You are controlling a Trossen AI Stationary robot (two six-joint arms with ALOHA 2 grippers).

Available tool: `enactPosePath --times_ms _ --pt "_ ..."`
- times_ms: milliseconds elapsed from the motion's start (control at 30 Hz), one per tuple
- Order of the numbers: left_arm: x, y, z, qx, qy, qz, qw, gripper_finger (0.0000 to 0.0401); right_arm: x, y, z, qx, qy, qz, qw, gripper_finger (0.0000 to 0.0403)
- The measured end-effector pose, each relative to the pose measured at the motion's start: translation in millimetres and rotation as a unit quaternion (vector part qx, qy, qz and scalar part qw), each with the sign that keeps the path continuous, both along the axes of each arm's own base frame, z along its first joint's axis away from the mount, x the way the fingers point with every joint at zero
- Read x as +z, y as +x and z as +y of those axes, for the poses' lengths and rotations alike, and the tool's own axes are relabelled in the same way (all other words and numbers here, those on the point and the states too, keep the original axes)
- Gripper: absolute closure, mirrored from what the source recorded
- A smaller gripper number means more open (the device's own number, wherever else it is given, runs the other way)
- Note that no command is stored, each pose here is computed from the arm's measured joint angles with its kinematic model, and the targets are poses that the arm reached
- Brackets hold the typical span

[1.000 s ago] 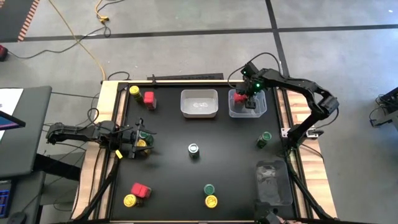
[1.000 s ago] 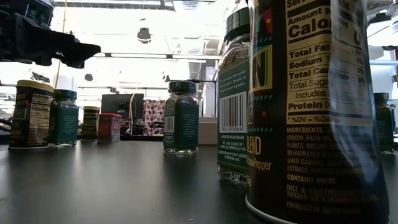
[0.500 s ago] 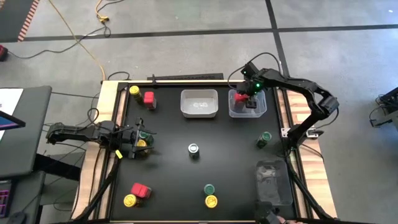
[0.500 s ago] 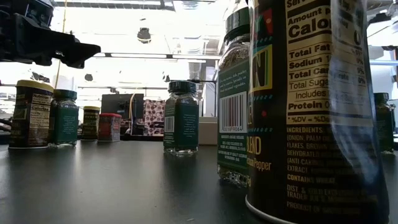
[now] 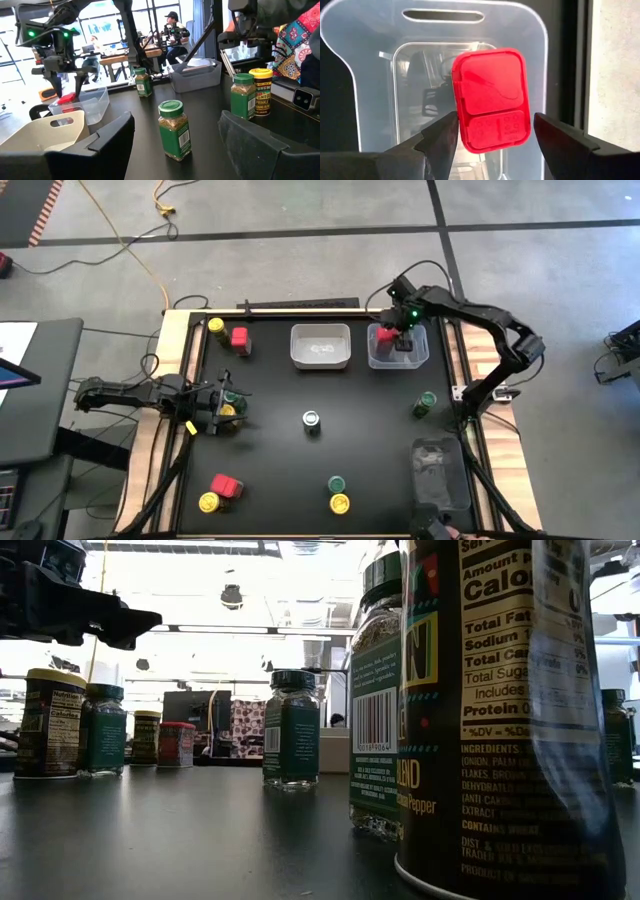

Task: Sort spices by type
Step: Put the middle red seasoning can into the transparent bin, then put the middle green seasoning bottle into the white bin

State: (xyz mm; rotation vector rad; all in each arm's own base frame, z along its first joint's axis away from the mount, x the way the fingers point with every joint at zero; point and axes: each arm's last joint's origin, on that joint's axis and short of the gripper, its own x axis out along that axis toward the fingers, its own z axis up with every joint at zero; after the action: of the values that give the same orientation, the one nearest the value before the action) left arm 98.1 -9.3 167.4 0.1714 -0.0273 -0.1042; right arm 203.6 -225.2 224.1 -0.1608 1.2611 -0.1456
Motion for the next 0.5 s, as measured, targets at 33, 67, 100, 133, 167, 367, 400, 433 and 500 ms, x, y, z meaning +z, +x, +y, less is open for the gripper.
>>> enactPosePath --times_ms 33,67,100,133,167,367,400,433,500 --pt "0 0 0 0.0 0.0 0.0 1.0 0.0122 3 0 0 0.0 0.0 0.0 1.0 0.0116" --pt "0 0 0 0.0 0.0 0.0 1.0 0.0122 5 1 -1 0.0 0.0 0.0 1.0 0.0116" --pt "0 0 0 0.0 0.0 0.0 1.0 0.0122 8 1 -1 0.0 0.001 0.0 1.0 0.0116" --pt "0 0 0 0.0 0.0 0.0 1.0 0.0122 10 2 0 0.0 0.002 0.001 1.0 0.0116" --pt "0 0 0 0.0 0.0 0.0 1.0 0.0122 11 2 0 0.002 0.002 0.001 1.0 0.0116" --pt "0 0 0 0.0 0.0 0.0 1.0 0.0122 18 6 4 -0.011 0.015 0.001 1.0 0.0117" --pt "0 0 0 0.0 0.0 0.0 1.0 0.0122 19 6 4 -0.013 0.017 0.001 1.0 0.0117" --pt "0 0 0 0.0 0.0 0.0 1.0 0.0122 21 7 4 -0.015 0.018 0.0 1.0 0.0117" --pt "0 0 0 0.0 0.0 0.0 1.0 0.0122 26 8 5 -0.021 0.023 0.0 1.0 0.0117"
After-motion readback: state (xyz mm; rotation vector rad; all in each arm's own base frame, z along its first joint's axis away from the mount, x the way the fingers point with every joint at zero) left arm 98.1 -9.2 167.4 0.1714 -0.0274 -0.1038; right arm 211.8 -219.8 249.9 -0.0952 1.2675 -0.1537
